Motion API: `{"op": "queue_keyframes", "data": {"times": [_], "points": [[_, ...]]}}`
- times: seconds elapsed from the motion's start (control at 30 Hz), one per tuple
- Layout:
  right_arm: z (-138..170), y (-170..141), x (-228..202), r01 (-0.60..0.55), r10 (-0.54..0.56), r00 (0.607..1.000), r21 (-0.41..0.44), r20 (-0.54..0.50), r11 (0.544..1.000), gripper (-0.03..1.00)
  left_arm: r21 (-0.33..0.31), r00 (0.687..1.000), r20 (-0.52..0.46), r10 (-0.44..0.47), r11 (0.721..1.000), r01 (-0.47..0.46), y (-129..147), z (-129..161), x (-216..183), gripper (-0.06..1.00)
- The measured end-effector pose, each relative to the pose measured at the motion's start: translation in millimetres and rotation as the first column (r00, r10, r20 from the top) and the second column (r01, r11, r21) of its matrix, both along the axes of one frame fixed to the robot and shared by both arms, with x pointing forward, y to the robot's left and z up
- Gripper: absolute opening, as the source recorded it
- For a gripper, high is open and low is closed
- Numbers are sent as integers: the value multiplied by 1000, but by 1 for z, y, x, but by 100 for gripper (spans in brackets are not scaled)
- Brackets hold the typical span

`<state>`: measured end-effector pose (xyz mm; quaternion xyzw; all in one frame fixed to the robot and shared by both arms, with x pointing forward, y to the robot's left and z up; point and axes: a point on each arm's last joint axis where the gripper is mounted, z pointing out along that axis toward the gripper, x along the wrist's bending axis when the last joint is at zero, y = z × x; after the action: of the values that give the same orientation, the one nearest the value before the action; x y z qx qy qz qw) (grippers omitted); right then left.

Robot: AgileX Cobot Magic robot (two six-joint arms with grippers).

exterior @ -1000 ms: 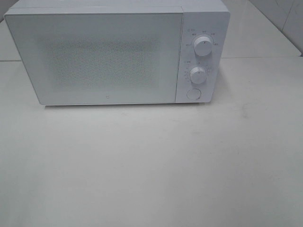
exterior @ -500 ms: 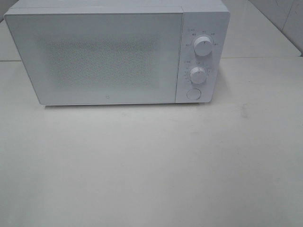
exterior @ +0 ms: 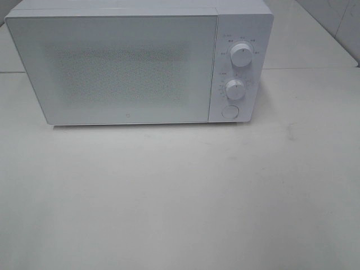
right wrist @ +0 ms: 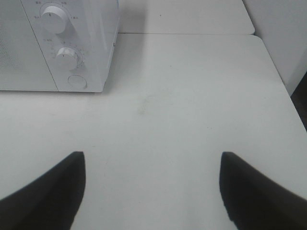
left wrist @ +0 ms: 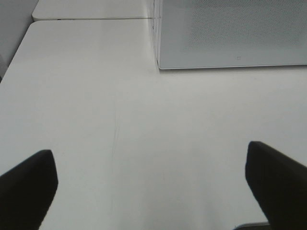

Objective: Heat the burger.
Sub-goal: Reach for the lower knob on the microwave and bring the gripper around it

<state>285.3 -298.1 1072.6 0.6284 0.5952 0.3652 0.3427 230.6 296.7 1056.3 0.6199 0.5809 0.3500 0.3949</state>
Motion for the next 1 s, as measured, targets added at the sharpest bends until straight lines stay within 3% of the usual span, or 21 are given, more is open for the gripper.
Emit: {"op": "queue_keyframes", "data": {"times": [0.83,1.0], "points": [[1,-1,88,3,-4,998,4,60,1000,75,0,1000,0,0,1000,0,0,0,0,99],[-21,-1,106,7,-8,992,3,123,1000,75,0,1000,0,0,1000,0,0,0,0,99]]}}
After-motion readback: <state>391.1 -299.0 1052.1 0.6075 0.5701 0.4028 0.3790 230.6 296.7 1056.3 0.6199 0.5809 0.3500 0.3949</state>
